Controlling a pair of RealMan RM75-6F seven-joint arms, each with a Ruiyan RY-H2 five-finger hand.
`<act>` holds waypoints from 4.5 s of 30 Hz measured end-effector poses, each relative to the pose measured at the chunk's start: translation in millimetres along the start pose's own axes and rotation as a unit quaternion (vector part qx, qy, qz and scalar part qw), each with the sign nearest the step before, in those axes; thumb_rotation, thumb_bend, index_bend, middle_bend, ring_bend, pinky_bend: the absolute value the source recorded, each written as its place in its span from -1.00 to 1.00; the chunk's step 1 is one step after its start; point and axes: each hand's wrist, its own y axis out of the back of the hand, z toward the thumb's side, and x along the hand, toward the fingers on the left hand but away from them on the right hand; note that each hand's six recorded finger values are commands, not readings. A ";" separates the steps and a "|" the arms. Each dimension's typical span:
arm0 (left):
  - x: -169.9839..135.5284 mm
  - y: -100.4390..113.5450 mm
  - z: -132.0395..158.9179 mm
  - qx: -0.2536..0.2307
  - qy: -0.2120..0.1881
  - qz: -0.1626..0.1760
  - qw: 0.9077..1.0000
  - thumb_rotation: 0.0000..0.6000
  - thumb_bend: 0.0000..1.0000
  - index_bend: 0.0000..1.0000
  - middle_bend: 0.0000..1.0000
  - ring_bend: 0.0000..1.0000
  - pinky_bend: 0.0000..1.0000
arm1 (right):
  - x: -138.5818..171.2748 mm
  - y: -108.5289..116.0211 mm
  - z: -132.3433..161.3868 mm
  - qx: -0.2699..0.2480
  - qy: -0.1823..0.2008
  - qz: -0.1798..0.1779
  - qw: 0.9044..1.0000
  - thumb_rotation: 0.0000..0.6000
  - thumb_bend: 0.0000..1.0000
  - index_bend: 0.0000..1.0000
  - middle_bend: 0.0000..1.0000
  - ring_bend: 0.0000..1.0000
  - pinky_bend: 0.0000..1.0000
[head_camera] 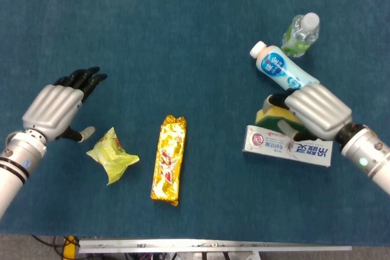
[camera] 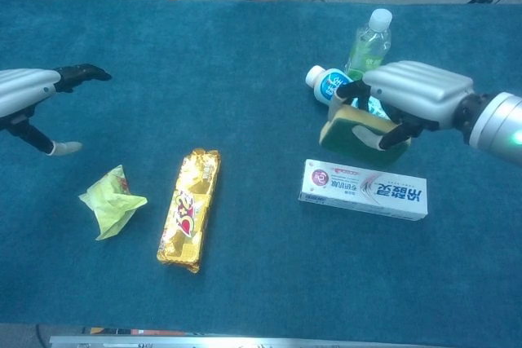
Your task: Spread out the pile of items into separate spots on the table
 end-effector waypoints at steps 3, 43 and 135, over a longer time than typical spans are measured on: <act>-1.2 0.5 -0.2 0.001 0.001 0.000 1.000 1.00 -0.48 -1.00 -1.00 -1.00 -0.70 | 0.1 0.7 13.4 -0.020 0.028 0.004 0.999 1.00 -0.08 0.19 -0.04 -0.07 0.32; -1.3 -3.1 -3.3 0.007 0.009 -0.010 1.000 1.00 -0.48 -1.00 -1.00 -1.00 -0.70 | 34.5 -68.9 8.6 0.060 0.066 0.152 0.984 1.00 -0.13 -0.72 -0.39 -0.49 -0.15; -61.4 49.4 -59.3 -0.001 0.071 0.191 0.979 1.00 -0.47 -0.97 -1.00 -1.00 -0.70 | 126.6 44.6 -91.7 0.062 -0.180 -0.164 0.968 1.00 -0.35 -0.80 -0.41 -0.55 -0.31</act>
